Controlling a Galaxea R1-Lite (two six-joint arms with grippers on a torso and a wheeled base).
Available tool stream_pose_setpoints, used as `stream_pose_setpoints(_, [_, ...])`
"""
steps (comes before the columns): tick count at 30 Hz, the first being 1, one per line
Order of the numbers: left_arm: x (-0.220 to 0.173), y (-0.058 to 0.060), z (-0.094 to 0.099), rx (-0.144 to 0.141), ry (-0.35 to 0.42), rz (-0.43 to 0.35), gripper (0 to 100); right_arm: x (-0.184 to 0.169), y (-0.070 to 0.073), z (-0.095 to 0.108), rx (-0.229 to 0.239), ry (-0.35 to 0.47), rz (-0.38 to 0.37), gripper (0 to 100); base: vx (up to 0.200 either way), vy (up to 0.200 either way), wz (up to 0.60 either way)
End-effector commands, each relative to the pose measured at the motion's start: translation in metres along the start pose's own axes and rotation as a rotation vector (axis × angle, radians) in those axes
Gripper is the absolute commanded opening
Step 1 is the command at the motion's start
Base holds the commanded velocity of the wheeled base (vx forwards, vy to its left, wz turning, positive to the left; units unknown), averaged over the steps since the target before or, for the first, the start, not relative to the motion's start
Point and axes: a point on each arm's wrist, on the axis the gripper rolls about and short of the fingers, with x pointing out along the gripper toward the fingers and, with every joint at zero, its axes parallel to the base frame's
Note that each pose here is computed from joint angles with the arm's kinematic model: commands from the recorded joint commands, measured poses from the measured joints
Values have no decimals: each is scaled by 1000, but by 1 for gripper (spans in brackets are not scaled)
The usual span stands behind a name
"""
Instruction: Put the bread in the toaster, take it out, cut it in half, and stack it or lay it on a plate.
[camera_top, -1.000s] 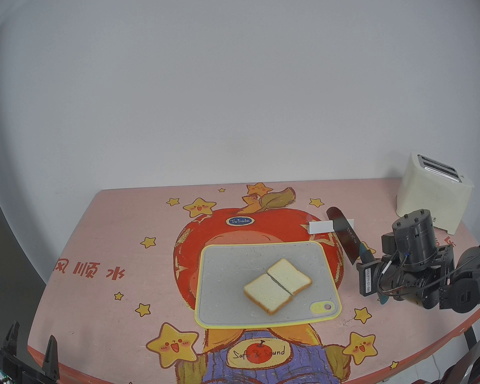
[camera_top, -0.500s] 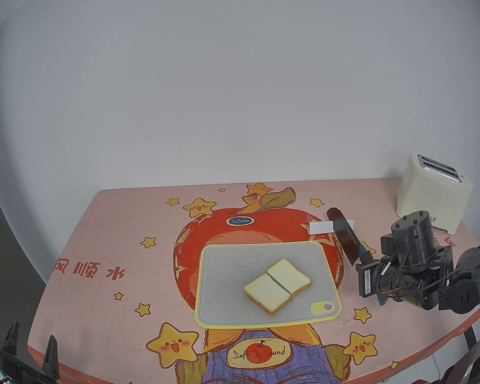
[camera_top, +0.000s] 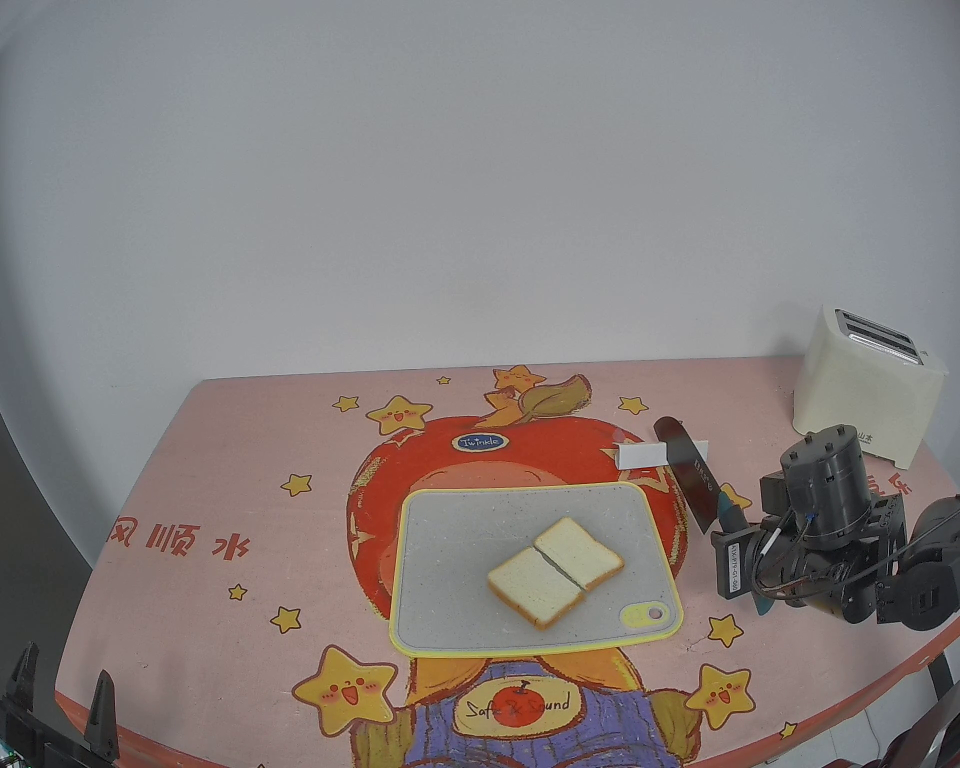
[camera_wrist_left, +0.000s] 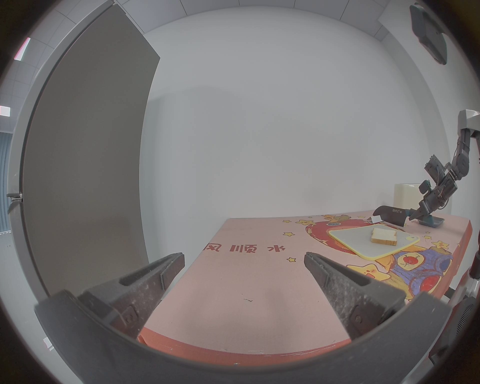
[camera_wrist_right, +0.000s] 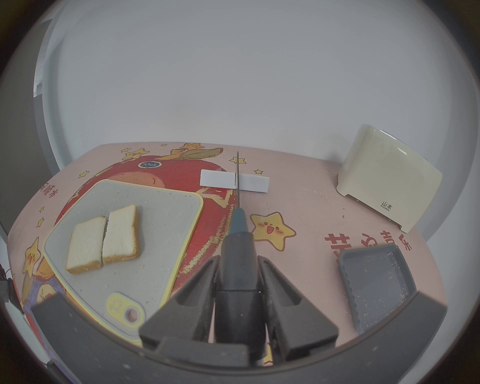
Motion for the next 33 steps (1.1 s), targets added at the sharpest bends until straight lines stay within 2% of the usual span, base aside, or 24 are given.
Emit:
stream_pose_setpoints(1, [1, 0, -4, -1, 17, 0, 100, 1, 1, -1, -3, 4, 0, 0, 0, 0, 0])
stream_pose_setpoints(26, [1, 0, -4, -1, 17, 0, 100, 1, 1, -1, -5, 7, -1, 0, 0, 0, 0])
stream_pose_setpoints(27, [1, 0, -4, -1, 17, 0, 100, 1, 1, -1, -4, 5, -1, 100, 0, 0, 0])
stream_pose_setpoints(33, [1, 0, -4, -1, 17, 0, 100, 1, 1, -1, -5, 4, 0, 100, 0, 0, 0])
